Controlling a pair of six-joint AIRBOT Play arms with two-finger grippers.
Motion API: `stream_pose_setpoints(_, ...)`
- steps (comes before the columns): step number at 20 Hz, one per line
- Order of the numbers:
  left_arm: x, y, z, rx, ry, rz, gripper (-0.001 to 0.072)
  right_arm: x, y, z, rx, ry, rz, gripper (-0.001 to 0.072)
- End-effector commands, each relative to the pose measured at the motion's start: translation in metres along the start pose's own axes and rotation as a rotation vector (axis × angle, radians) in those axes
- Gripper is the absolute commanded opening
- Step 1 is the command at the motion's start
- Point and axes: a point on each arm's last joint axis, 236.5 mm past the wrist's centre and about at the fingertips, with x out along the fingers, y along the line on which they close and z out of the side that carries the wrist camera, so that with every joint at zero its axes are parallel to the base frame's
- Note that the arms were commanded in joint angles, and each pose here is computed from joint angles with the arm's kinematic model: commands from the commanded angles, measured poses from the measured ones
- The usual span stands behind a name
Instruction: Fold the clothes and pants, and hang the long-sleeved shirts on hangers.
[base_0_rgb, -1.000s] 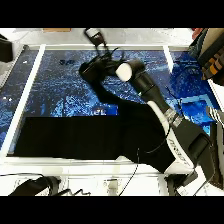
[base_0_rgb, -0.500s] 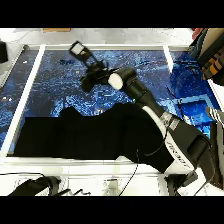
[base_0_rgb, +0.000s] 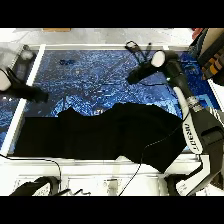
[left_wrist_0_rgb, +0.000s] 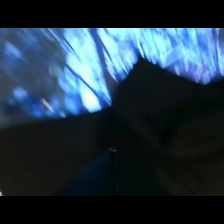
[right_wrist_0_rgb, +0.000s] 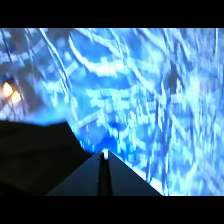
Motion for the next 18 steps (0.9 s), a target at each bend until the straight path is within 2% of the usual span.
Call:
stream_pose_setpoints(1,0.065,-0.007,-0.062,-0.120,0.109,-0.118,0.0008,-0.019,-0.031,-0.025,0.140,0.018,0.079,0.0049)
stream_pose_setpoints(5,0.094,0.037,-0.113,-0.416,0.154,-0.063,0.0010,-0.024,-0.047,-0.030,0.168,0.009,0.062,0.0049)
stream_pose_setpoints(7,0.101,0.037,-0.123,-0.552,0.158,-0.124,0.0113,-0.023,-0.047,-0.027,0.157,-0.002,0.061,0.0049)
stream_pose_setpoints(9,0.108,0.026,-0.116,-0.665,0.136,-0.224,0.0144,-0.023,-0.046,-0.024,0.144,-0.014,0.061,0.0049)
stream_pose_setpoints(10,0.112,0.018,-0.111,-0.700,0.135,-0.271,0.0194,-0.023,-0.046,-0.023,0.144,-0.015,0.061,0.0049)
stream_pose_setpoints(12,0.122,0.003,-0.103,-0.751,0.145,-0.350,0.0442,-0.023,-0.046,-0.024,0.144,-0.014,0.062,0.0049)
stream_pose_setpoints(15,0.139,-0.011,-0.091,-0.830,0.146,-0.444,0.0453,-0.023,-0.046,-0.024,0.144,-0.015,0.062,0.0049)
stream_pose_setpoints(18,0.157,-0.017,-0.088,-0.882,0.161,-0.478,0.0410,-0.023,-0.046,-0.024,0.144,-0.015,0.062,0.0049)
